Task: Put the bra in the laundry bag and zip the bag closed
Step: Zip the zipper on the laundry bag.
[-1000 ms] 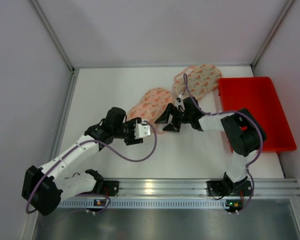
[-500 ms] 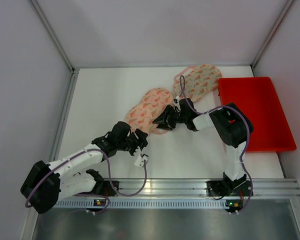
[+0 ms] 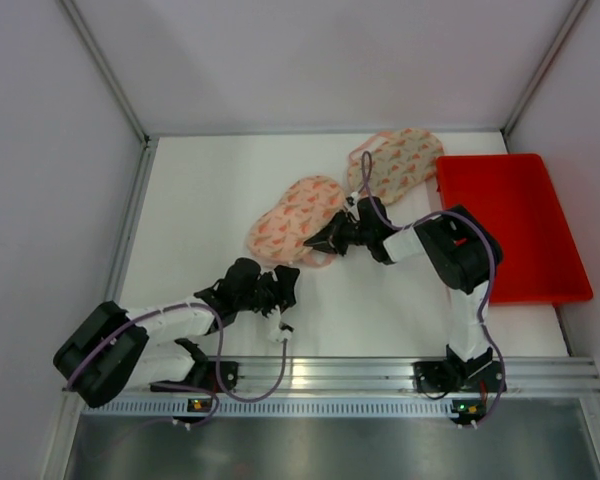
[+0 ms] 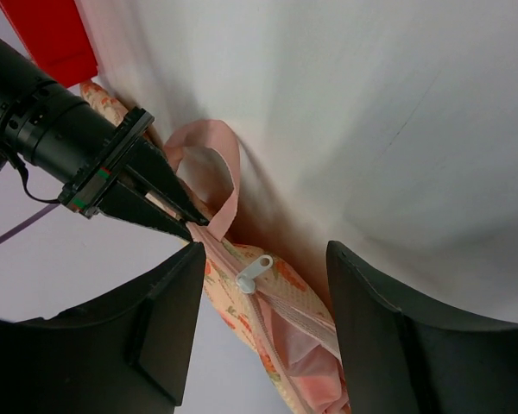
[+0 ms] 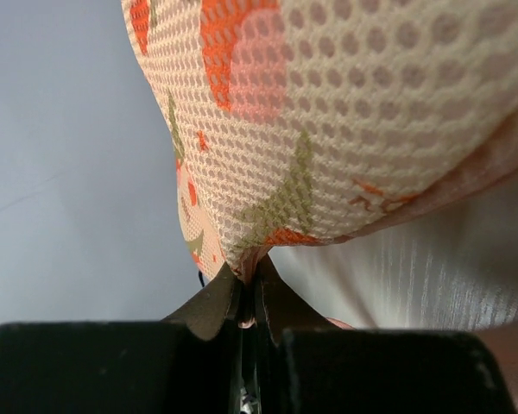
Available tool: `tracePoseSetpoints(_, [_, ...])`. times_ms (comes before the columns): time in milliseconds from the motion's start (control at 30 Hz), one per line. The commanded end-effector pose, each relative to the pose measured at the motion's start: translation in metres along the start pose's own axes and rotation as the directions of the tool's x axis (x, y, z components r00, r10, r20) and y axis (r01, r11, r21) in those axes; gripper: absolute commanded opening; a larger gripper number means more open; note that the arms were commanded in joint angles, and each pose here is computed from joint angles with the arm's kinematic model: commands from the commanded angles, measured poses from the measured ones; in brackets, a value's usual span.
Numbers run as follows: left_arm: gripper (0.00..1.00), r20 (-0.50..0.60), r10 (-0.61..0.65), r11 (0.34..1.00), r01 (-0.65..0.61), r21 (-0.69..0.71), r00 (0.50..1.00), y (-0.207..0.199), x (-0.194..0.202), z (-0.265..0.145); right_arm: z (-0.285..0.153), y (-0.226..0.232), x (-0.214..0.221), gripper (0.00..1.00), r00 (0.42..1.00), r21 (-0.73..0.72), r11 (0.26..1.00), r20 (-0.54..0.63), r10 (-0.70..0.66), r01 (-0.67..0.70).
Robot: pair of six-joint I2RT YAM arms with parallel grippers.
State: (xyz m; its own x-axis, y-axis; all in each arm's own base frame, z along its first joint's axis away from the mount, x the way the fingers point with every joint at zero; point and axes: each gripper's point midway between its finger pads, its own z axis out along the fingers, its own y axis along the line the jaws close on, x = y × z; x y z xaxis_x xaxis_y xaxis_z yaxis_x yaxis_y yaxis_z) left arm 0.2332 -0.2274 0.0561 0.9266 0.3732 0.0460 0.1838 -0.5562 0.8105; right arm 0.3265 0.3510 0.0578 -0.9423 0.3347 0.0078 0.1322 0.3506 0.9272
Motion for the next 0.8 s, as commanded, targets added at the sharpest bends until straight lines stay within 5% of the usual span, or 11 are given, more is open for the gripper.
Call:
tracePoseSetpoints(0, [0.64, -0.065, 0.074, 0.989, -0.082, -0.122, 0.995, 0.03, 0.013, 0.0, 0.005, 0.019, 0.004, 0.0, 1.0, -0.067, 0.998, -0.004, -0.019, 0.019])
tracePoseSetpoints(767, [0.52, -0.129, 0.051, 0.99, -0.067, -0.124, 0.99, 0.022, 0.027, 0.007, 0.008, 0.01, 0.022, 0.0, 0.998, -0.039, 0.998, -0.029, 0.057, -0.058])
